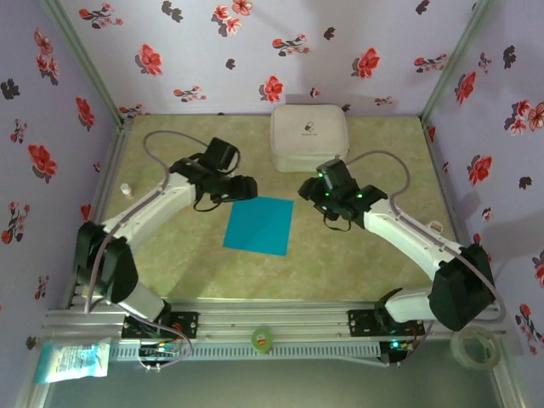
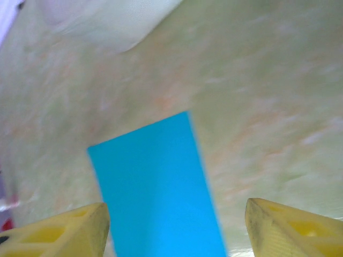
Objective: Fold a paper plane with a square sheet of paper (pick it up from the middle)
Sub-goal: First fold the square sheet of paper in half at the center of the table.
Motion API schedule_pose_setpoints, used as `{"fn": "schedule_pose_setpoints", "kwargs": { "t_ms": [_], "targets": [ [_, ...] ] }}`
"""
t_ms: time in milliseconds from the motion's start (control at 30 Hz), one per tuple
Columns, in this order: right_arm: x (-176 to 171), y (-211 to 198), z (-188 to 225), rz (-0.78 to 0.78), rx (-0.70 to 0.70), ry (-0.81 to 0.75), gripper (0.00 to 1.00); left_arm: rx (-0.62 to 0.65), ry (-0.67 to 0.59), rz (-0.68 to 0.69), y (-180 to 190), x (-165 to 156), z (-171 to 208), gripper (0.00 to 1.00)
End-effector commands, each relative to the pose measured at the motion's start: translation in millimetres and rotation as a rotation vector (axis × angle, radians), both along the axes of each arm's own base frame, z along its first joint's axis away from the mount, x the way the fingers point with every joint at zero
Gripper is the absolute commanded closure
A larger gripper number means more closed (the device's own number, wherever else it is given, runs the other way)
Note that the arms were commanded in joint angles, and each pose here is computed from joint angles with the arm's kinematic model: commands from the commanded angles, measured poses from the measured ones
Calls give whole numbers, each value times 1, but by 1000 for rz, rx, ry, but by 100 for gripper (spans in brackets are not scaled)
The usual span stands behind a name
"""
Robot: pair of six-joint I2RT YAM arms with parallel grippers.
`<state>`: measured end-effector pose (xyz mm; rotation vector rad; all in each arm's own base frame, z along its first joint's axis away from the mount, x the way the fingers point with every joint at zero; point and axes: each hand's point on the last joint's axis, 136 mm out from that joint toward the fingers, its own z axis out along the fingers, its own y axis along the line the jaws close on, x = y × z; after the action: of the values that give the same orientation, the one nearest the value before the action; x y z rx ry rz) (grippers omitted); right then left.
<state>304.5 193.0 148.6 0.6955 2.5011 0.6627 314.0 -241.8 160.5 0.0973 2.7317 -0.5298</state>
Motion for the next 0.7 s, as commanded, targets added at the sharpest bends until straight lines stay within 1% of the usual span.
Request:
{"fn": "schedule_pose_setpoints", "kwargs": {
  "t_ms": [0, 100, 200, 333, 400, 433, 467, 500, 567, 667],
  "targets": [
    [-17, -10, -9, 36, -3, 1, 31, 67, 71, -69, -15, -14, -11, 31],
    [-26, -18, -13, 25, 10, -7, 30, 160, 133, -72, -22, -18, -32, 32],
    [-34, -18, -15, 48, 31, -12, 28, 250, 182, -74, -24, -20, -54, 32],
    [-41, -18, -21, 82, 37, -20, 25, 310, 213, -69, -29, -16, -73, 31],
    [-43, -15, -23, 124, 40, -30, 21, 364, 221, -76, -29, -12, -79, 31],
    [-44, -12, -23, 150, 41, -36, 16, 385, 221, -80, -30, -11, -81, 30],
    [-45, -11, -22, 172, 36, -42, 8, 400, 227, -84, -30, -9, -84, 30],
    [-45, -13, -23, 179, 22, -44, 4, 409, 235, -85, -32, -8, -87, 29],
    [-46, -15, -23, 191, 1, -49, 1, 424, 247, -88, -33, -6, -94, 29],
    [-46, -15, -25, 205, -3, -58, 1, 426, 264, -91, -37, -4, -100, 29]
  ]
}}
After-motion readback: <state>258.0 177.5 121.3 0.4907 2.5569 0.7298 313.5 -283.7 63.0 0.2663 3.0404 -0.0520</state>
